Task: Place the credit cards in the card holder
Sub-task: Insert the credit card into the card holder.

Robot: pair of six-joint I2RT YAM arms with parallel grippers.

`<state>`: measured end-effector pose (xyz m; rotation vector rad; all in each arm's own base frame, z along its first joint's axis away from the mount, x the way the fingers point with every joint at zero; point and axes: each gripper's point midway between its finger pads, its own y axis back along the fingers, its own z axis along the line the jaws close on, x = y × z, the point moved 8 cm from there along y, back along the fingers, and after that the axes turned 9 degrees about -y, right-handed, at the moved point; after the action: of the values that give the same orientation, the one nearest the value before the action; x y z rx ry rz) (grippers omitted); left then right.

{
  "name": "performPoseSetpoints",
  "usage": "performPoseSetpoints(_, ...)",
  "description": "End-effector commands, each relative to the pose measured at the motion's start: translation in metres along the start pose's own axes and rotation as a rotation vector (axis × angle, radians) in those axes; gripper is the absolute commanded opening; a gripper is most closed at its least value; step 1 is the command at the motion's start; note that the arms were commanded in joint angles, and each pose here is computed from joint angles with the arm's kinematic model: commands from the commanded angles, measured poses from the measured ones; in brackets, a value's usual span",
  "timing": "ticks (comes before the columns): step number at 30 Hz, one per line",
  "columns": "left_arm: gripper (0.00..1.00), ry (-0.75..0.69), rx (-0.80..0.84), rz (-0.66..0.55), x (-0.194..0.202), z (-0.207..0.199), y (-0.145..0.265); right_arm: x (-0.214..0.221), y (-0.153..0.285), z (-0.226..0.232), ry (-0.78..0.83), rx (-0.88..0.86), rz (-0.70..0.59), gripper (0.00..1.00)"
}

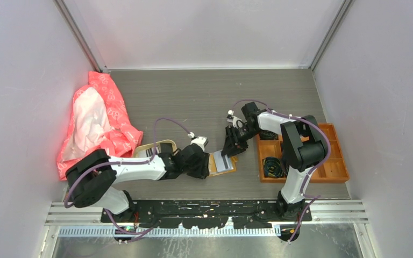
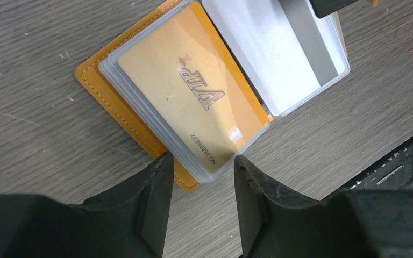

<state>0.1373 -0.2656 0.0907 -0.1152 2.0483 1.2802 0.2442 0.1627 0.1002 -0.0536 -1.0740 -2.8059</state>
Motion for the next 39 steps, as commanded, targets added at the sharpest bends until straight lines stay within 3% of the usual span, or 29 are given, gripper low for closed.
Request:
performPoseSetpoints(1,0.47,0.013,0.008,-0.018,-0.003,0.003,0.011,-0.006,0.009,0.015,0.039,-0.041,-0.033,0.44)
performPoseSetpoints(12,0.53,-0.004,0.048,-0.095,-0.015,0.002,0.044,-0.006,0.01,0.015,0.052,-0.036,-0.034,0.45)
performPoseSetpoints(21,0.55,0.011,0.18,-0.171,-0.033,-0.013,0.052,-0.006,0.011,0.015,0.071,-0.036,-0.035,0.45)
performPoseSetpoints(28,0.55,0.039,0.169,-0.175,-0.034,-0.007,0.047,-0.007,0.012,0.015,0.078,-0.033,-0.036,0.45)
performPoseSetpoints(39,0.54,0.052,0.09,-0.072,-0.021,0.005,0.022,-0.007,0.015,0.017,0.097,-0.03,-0.041,0.45)
